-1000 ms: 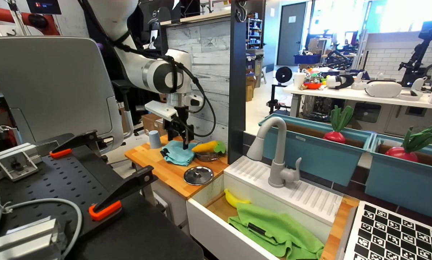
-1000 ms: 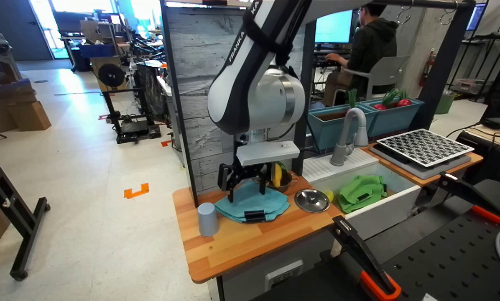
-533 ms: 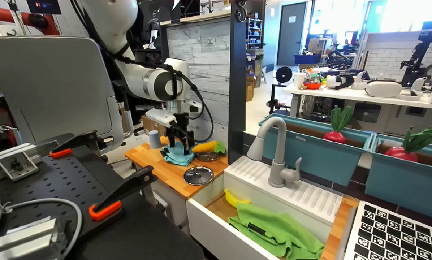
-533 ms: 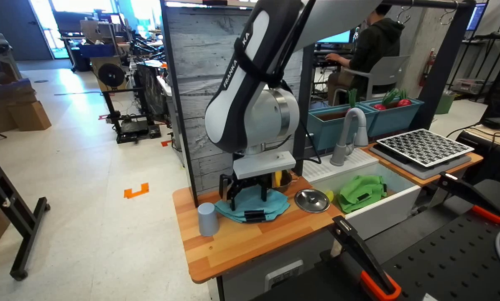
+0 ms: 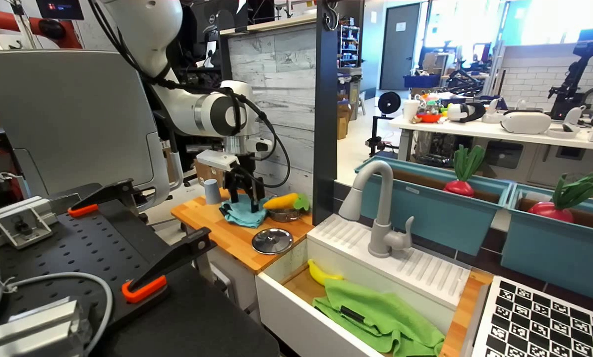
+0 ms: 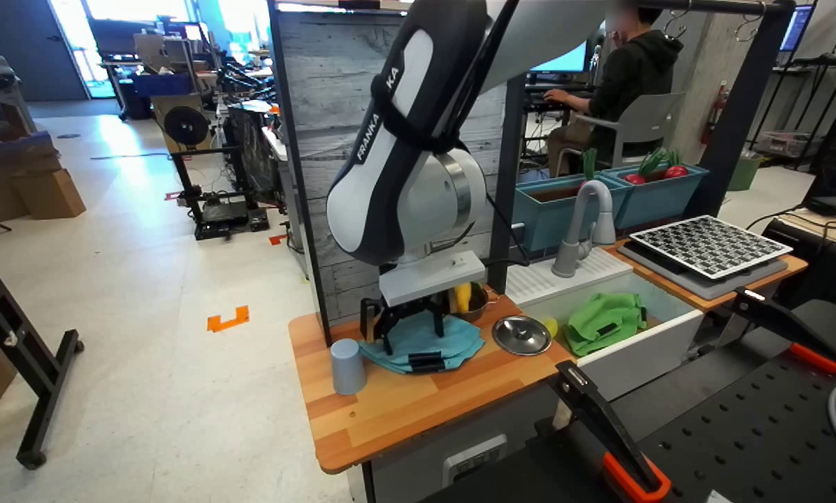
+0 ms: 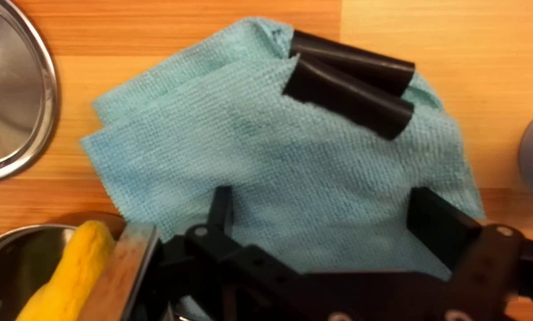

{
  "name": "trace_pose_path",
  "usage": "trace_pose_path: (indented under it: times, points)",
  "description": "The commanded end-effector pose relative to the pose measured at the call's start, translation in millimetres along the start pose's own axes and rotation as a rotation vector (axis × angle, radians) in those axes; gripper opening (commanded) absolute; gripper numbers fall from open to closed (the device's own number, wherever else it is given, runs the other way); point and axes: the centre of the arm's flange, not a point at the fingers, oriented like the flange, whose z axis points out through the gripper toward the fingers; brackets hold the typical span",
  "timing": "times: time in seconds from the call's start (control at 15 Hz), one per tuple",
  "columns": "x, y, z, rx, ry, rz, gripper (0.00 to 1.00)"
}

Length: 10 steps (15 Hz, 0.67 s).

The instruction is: Move the blue towel closer to you

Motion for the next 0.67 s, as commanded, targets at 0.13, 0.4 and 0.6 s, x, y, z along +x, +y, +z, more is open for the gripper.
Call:
trace_pose_path:
  times: [0.13,0.4,0.6]
  points:
    - [-15.8,-14.9,10.8,-0.066,0.021,-0.039,1.0]
    - [-22.1,-14.3,17.2,-0.071,0.026,-0.043,1.0]
    - [-32.7,-13.8,20.0,-0.06,0.055,-0.049,1.0]
